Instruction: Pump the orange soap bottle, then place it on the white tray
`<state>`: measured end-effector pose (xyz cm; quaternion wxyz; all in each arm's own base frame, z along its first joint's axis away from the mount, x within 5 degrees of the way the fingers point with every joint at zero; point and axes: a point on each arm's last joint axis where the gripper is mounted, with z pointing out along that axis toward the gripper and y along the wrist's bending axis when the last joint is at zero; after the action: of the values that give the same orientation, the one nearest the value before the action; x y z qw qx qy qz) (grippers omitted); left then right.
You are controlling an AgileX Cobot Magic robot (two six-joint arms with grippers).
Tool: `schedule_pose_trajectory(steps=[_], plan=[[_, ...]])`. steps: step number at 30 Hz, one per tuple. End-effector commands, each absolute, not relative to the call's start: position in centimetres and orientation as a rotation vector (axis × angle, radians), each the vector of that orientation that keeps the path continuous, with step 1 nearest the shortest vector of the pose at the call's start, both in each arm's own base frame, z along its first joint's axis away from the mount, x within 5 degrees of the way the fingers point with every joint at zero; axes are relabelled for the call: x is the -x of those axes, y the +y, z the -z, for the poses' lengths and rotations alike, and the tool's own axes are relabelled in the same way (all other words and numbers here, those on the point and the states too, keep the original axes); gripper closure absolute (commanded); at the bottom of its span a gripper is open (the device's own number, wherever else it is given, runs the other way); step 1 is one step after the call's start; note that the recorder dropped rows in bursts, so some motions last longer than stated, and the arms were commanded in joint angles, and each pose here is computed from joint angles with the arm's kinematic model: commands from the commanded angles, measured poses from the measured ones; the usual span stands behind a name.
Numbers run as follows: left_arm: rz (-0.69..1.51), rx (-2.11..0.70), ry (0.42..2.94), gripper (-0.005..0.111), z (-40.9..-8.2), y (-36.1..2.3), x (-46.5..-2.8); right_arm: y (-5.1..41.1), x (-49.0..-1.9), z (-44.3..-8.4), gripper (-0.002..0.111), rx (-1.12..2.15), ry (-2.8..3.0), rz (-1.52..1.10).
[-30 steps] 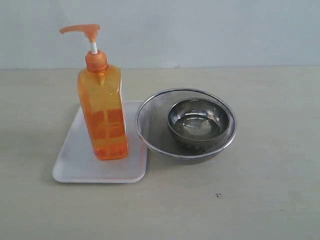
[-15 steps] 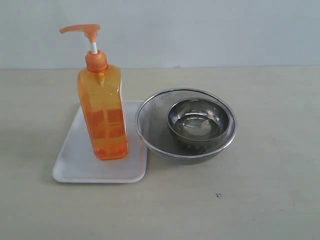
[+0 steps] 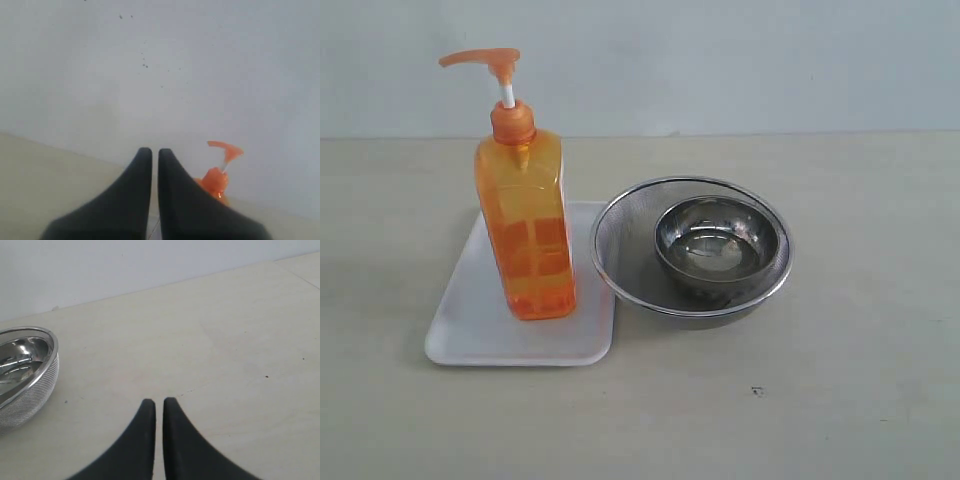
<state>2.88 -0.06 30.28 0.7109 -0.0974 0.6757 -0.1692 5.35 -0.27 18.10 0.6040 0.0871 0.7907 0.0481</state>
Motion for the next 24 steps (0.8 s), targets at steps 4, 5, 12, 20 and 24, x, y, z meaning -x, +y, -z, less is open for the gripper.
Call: schedule_pose_trajectory(steps=[4, 5, 12, 20, 24], plan=[[0.405, 0.212, 1.435, 0.102, -31.05, -0.16, -2.83, -0.29, -5.34, -18.2, 0.107, -0.201, 1.82, -0.109], [0.407, 0.21, 1.425, 0.102, -31.17, -0.16, -2.8, -0.29, -5.34, -18.2, 0.107, -0.201, 1.82, -0.109], [0.408, 0.209, 1.42, 0.102, -31.21, -0.17, -2.79, -0.29, -5.34, -18.2, 0.107, -0.201, 1.82, -0.109], [0.387, 0.187, 1.47, 0.102, -30.63, -0.27, -2.92, -0.29, -5.34, -18.2, 0.107, -0.201, 1.82, -0.109], [0.468, 0.209, 1.381, 0.102, -31.34, -0.46, -3.07, -0.29, -5.34, -18.2, 0.107, -0.201, 1.82, -0.109]])
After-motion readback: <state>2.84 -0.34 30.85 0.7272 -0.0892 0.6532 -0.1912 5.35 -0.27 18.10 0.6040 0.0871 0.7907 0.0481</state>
